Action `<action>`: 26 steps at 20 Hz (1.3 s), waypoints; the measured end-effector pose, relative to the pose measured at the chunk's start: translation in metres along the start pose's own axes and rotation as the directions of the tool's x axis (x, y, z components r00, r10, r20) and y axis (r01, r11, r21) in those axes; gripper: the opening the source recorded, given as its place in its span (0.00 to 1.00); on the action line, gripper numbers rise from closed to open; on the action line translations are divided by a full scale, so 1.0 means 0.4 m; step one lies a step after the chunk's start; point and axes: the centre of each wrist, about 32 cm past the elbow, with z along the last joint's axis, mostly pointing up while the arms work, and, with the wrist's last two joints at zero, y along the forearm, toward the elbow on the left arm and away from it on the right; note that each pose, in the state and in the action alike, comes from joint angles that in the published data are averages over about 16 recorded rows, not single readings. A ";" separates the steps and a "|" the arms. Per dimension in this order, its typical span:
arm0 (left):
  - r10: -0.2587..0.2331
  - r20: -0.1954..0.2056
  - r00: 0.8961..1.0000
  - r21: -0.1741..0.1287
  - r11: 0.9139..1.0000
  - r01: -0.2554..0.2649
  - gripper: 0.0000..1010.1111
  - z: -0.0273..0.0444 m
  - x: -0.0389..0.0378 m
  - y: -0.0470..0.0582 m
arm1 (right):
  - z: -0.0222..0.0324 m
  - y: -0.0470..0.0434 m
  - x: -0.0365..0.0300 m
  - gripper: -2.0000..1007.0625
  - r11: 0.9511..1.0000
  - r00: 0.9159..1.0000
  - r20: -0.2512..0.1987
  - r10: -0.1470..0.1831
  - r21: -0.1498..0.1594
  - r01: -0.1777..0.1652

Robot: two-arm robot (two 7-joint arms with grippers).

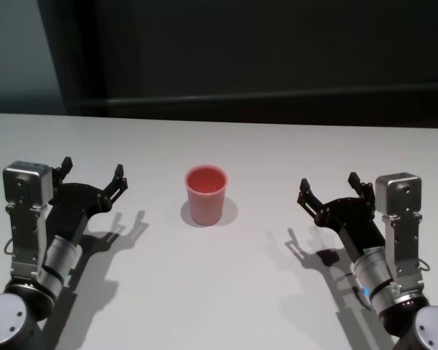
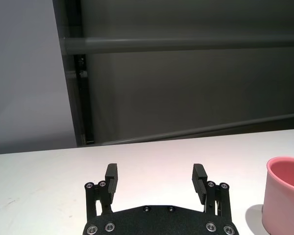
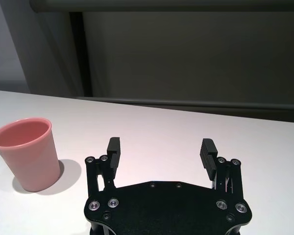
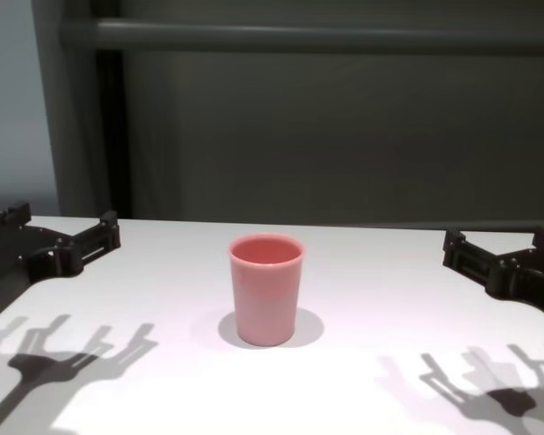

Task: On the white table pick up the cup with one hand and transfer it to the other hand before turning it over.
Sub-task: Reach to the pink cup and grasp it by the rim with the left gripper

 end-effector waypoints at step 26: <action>0.000 0.000 1.000 0.000 1.000 0.000 0.99 0.000 0.000 0.000 | 0.000 0.000 0.000 0.99 1.000 1.000 0.000 0.000 0.000 0.000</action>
